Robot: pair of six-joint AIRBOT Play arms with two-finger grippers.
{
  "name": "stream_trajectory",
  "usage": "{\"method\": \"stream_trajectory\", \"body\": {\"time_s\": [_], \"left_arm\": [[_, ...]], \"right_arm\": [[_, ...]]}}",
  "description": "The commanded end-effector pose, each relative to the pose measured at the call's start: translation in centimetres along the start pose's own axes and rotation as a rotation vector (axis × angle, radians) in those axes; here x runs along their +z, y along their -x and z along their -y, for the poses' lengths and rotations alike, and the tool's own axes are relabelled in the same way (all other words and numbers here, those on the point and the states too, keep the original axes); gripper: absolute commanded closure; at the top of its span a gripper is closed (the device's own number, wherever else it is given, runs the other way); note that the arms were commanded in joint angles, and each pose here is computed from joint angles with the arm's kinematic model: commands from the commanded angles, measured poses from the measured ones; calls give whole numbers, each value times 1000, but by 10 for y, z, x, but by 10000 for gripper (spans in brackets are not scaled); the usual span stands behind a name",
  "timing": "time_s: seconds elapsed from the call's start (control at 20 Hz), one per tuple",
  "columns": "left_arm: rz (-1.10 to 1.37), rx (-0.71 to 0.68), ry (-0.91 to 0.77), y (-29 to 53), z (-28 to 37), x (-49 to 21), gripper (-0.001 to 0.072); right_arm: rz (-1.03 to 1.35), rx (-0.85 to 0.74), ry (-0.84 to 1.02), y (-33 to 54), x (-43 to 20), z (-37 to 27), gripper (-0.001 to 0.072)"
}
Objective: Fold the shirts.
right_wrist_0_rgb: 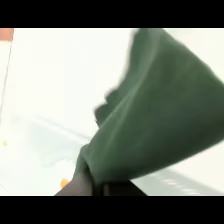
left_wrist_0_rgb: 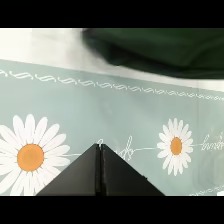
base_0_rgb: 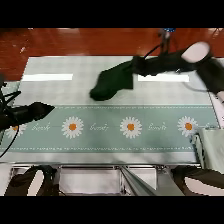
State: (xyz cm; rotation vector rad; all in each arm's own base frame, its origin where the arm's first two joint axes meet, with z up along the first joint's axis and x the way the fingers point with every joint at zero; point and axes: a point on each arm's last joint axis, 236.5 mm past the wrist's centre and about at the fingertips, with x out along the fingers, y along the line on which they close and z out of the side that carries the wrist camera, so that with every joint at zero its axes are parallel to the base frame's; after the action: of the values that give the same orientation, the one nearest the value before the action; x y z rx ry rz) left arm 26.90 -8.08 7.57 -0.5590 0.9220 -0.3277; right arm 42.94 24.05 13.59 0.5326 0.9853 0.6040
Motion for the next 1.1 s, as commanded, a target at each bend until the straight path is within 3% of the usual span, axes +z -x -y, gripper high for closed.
{"method": "stream_trajectory", "body": {"time_s": [0.0, 0.45, 1.05], "left_arm": [[-15, -3, 14, -3, -3, -6, 689], [46, -80, 57, -3, 15, 9, 689], [105, -114, -25, -13, 40, 19, 689]], "right_arm": [[10, -115, 29, 66, 34, 21, 690], [197, -299, -177, 242, 63, 100, 691], [151, -822, -531, 398, -70, 186, 693]]}}
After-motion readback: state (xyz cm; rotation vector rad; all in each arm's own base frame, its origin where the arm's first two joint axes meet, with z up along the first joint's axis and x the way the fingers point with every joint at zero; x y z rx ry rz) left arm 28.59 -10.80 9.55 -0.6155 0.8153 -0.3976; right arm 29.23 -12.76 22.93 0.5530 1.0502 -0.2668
